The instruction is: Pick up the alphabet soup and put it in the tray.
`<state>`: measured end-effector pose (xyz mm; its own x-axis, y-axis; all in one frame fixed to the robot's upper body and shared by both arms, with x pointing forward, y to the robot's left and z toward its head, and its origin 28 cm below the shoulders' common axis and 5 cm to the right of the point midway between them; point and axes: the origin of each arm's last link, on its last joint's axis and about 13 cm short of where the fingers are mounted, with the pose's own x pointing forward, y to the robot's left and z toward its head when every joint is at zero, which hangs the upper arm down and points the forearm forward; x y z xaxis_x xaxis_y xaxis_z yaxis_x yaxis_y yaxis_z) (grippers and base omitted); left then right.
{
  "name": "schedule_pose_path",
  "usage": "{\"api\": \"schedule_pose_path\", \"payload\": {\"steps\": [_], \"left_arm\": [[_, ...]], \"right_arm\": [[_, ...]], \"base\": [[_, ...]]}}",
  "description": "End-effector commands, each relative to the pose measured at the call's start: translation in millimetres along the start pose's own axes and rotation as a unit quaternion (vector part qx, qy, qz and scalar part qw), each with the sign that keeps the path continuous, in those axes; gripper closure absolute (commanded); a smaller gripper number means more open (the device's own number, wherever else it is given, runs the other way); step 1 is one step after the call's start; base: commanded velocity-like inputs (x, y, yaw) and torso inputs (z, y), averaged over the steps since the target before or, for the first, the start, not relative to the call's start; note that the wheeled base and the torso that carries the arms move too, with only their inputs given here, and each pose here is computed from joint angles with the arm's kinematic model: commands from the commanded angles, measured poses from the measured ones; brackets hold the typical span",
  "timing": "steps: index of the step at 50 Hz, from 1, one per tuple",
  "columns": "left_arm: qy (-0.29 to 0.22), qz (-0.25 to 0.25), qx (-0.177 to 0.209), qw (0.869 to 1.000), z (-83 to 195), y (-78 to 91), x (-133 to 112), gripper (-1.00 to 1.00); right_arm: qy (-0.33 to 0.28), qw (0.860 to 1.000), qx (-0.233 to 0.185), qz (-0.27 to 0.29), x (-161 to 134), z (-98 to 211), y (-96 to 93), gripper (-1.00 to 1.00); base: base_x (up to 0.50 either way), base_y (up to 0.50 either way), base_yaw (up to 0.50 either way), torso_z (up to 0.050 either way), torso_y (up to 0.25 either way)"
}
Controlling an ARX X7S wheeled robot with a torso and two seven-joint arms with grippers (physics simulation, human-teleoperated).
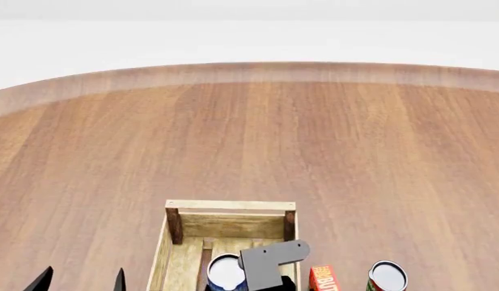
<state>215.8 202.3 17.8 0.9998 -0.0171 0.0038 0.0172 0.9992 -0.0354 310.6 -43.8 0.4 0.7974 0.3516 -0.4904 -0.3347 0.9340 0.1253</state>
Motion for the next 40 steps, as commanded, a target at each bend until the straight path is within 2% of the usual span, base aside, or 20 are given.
{"api": "schedule_pose_path", "payload": {"steps": [1,26,27,40], "left_arm": [[0.0,0.0,0.0,1.0,-0.1,0.1,0.2,-1.0],[-0.001,0.0,-0.001,1.0,-0.5,0.0,0.5,-1.0],[0.0,-0.001,-0.001,1.0,-0.5,0.0,0.5,-1.0],[0.0,-0.001,0.0,1.0,-0.2,-1.0,0.3,-1.0]], "right_arm": [[0.0,1.0,-0.004,0.008,1.0,4.7,0.1,1.0],[0.015,1.0,-0.014,0.014,3.8,2.9,0.5,1.0],[0.015,1.0,-0.014,0.013,3.7,3.1,0.5,-1.0],[0.001,1.0,-0.021,0.021,-4.9,8.7,3.7,-1.0]], "base": [[0.0,0.0,0.0,0.0,0.0],[0.0,0.0,0.0,0.0,0.0],[0.0,0.0,0.0,0.0,0.0],[0.0,0.0,0.0,0.0,0.0]]}}
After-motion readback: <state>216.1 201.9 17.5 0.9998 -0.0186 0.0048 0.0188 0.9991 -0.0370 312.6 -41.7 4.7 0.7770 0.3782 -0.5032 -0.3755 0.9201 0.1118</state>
